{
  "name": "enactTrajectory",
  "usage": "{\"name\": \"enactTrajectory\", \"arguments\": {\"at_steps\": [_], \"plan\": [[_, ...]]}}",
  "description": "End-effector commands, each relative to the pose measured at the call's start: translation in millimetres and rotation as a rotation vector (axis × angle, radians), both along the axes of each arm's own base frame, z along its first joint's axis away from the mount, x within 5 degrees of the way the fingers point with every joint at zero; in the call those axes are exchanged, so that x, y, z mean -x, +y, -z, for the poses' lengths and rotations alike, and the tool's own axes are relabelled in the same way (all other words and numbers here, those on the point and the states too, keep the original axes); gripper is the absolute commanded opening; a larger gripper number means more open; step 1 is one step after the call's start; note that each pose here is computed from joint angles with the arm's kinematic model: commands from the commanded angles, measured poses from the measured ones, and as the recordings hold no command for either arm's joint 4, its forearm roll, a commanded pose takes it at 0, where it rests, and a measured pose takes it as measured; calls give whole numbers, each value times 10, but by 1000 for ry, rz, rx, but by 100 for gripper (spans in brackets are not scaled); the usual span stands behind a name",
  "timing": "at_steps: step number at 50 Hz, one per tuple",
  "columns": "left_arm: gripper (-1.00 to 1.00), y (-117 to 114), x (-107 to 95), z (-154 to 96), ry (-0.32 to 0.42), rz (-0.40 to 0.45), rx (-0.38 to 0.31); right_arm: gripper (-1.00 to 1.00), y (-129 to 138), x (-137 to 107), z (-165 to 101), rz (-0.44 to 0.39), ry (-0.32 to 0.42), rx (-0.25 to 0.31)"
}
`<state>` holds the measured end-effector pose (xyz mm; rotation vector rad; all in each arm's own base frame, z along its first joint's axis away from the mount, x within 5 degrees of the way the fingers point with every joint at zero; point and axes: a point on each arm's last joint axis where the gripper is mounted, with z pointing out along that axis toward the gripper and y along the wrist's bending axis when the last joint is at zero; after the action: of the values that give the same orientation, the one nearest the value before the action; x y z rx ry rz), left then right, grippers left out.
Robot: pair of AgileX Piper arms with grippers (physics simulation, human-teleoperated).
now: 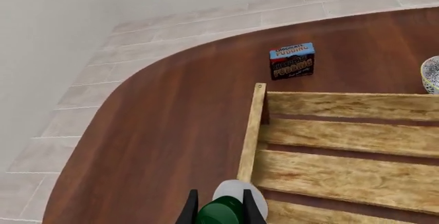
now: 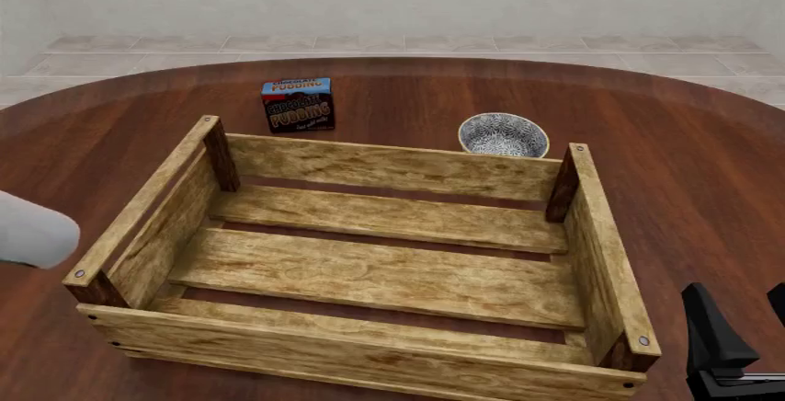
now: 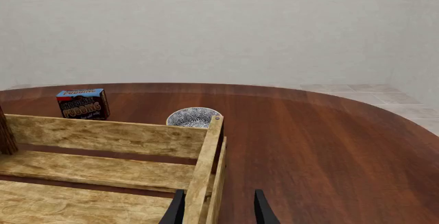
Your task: Pick up the salad dressing and put it in the tray.
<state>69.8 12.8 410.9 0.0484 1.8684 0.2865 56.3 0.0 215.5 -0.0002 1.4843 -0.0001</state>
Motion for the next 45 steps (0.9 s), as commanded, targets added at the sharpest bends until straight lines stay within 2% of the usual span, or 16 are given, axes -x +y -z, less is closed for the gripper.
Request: {"name": "enactTrajectory", "arguments": {"at_steps": [1, 9, 17, 24, 30, 36, 45], "plan": [[-100, -70, -107, -86, -8, 121, -41, 100, 0, 0, 0, 0, 0, 0], [-100, -134, -253, -159, -17, 203, -55, 100, 0, 0, 0, 0, 0, 0], [-100, -213, -398, -117, -7, 277, -63, 100, 0, 0, 0, 0, 0, 0], [-100, -342, -603, 6, 28, 362, -58, 100, 0, 0, 0, 0, 0, 0], [-100, -483, -782, 157, 57, 442, -82, 100, 0, 0, 0, 0, 0, 0], [-100, -577, -911, 217, 71, 483, -93, 100, 0, 0, 0, 0, 0, 0], [-100, -740, -1146, 445, 118, 546, -135, 100, 0, 0, 0, 0, 0, 0]]}}
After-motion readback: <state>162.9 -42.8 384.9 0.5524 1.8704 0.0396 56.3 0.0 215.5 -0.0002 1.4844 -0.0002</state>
